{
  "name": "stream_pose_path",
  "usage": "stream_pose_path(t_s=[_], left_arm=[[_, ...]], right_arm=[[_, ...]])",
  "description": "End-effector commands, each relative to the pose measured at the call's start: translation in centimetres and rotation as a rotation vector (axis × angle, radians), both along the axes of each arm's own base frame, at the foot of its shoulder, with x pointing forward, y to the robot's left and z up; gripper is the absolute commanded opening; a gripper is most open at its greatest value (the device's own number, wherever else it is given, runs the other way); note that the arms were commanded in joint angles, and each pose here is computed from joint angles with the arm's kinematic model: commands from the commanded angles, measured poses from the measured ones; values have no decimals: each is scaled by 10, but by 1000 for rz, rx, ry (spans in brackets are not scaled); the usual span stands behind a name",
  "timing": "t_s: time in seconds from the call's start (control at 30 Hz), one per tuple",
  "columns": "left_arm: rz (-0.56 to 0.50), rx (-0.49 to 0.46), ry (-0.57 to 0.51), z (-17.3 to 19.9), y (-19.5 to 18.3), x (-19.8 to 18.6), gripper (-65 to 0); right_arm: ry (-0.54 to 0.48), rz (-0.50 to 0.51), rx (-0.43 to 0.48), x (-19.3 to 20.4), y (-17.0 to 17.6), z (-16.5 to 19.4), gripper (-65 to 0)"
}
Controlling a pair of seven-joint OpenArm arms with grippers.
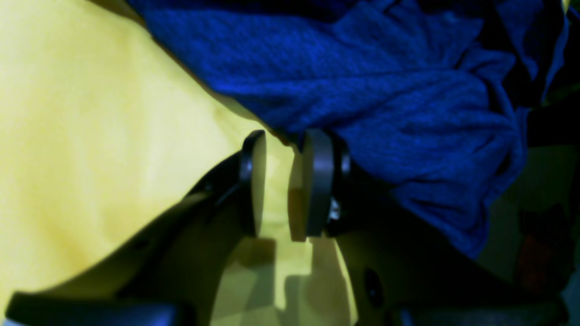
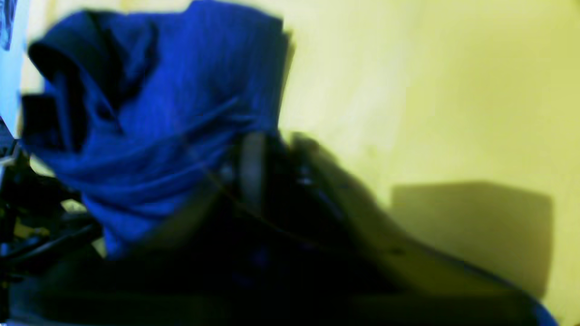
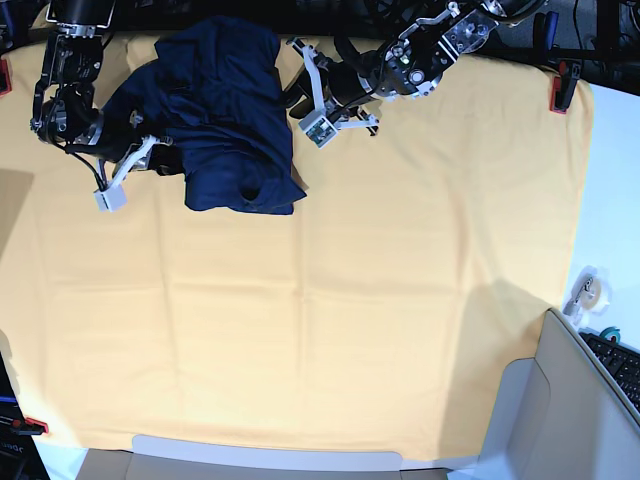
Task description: Fold the T-shirt properly
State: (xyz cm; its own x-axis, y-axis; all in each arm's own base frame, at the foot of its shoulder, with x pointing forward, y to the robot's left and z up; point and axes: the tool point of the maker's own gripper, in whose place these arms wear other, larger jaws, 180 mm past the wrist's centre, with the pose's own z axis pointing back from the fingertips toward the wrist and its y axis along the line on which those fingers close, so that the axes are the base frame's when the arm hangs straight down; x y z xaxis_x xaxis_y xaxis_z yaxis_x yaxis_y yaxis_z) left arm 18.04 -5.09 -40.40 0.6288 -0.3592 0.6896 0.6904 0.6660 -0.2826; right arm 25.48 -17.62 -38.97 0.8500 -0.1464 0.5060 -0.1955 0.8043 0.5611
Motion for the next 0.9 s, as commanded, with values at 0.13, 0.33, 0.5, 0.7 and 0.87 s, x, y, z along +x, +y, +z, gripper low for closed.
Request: stream_pose_path(t_s=[0.13, 0.33, 0.5, 0.7, 0.87], left_arm=[[5, 8, -10, 2, 3, 3, -504], [5, 8, -12, 3, 3, 4, -504], [5, 8, -12, 3, 3, 4, -504], [5, 8, -12, 3, 3, 4, -504], [5, 8, -12, 3, 3, 4, -504]], right_arm=[[-103, 67, -93, -1, -8, 33, -647], [-236, 124, -182, -14, -2, 77, -650], [-264, 198, -199, -39, 21, 90, -650], [-198, 311, -94, -72, 63, 79, -650], [-185, 436, 27, -88, 115, 77, -650]])
